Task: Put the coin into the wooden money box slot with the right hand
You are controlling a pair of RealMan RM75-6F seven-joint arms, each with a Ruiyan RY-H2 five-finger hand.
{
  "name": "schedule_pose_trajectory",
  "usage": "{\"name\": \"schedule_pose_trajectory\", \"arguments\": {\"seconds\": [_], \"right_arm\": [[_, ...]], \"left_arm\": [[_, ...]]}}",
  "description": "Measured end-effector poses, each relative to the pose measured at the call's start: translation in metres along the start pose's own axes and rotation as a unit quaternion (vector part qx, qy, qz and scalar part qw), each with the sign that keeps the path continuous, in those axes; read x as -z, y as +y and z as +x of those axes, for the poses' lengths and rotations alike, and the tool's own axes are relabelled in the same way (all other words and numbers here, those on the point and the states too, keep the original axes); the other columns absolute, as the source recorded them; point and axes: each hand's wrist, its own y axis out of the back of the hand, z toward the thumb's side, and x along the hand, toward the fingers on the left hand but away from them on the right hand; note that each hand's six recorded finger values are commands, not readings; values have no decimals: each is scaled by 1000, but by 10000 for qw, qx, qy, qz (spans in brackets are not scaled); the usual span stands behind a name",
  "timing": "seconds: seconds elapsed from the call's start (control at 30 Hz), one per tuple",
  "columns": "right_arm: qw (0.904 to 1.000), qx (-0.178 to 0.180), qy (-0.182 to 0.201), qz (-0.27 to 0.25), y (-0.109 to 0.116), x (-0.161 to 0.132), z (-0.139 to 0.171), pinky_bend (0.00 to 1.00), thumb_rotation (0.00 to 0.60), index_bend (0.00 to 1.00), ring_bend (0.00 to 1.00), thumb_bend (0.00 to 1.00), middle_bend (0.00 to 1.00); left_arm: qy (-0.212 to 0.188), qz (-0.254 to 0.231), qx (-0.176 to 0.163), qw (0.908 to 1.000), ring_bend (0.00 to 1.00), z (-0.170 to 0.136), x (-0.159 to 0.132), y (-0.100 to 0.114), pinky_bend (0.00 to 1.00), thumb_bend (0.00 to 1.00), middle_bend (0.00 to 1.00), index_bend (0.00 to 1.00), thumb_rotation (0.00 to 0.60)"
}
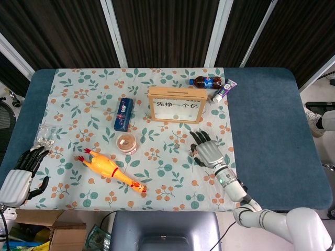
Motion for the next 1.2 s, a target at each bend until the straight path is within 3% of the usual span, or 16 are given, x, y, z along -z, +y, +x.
{"name": "schedule_pose_trajectory", "arguments": {"seconds": [1.2], "right_arm": [[9999, -87, -23, 44, -3, -5, -10, 0, 600, 618, 0, 527, 156]], "left_arm": [[13, -16, -7, 10000, 0, -1, 2, 1, 40, 480, 0, 0, 600]]}}
